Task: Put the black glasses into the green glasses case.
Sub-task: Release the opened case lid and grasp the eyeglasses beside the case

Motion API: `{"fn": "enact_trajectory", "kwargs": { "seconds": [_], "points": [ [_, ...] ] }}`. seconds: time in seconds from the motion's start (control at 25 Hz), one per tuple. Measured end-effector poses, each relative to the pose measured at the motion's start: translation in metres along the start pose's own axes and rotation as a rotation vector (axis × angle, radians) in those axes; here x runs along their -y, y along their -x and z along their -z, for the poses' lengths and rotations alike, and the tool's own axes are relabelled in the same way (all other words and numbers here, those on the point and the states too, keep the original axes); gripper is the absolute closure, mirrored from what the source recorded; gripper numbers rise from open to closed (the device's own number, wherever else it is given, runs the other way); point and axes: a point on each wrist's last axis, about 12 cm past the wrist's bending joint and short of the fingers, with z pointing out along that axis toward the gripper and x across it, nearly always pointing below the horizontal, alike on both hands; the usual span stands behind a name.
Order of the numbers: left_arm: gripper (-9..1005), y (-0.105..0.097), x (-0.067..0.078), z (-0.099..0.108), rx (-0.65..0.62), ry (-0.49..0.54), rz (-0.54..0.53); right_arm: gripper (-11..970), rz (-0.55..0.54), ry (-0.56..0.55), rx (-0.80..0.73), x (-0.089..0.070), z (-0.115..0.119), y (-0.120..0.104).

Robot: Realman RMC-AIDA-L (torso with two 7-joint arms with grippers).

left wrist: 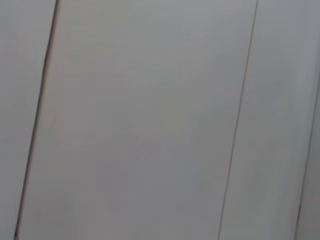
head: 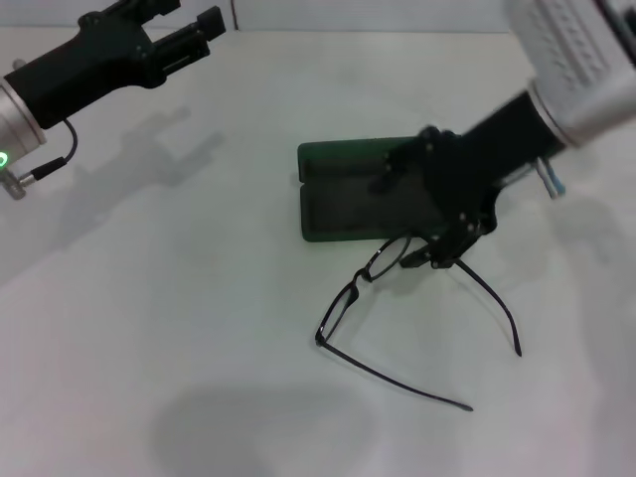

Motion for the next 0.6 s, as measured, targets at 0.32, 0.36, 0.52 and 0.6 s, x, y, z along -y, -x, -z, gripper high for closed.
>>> {"fn": "enact_trajectory", "kwargs": {
  "seconds": [0.32,0.36,0.52,0.6],
  "points": [
    [155,-0.011,-0.001,0.010,0.074,0.055,0.089,90,0.145,0.152,-0.281,0.022,-0.023,0.040],
    [155,-0.014,-0.001,0.013,0.080,0.064,0.098,90,0.164,0.161,-0.294,0.022,-0.027,0.043],
    [157,-0.024,0.001,0.023,0.092,0.097,0.128,91,0.239,0.159,-0.349,0.022,-0.046,0.051],
    [158,-0.027,0.001,0.025,0.090,0.102,0.134,96,0.266,0.160,-0.373,0.018,-0.055,0.054]
  ]
}}
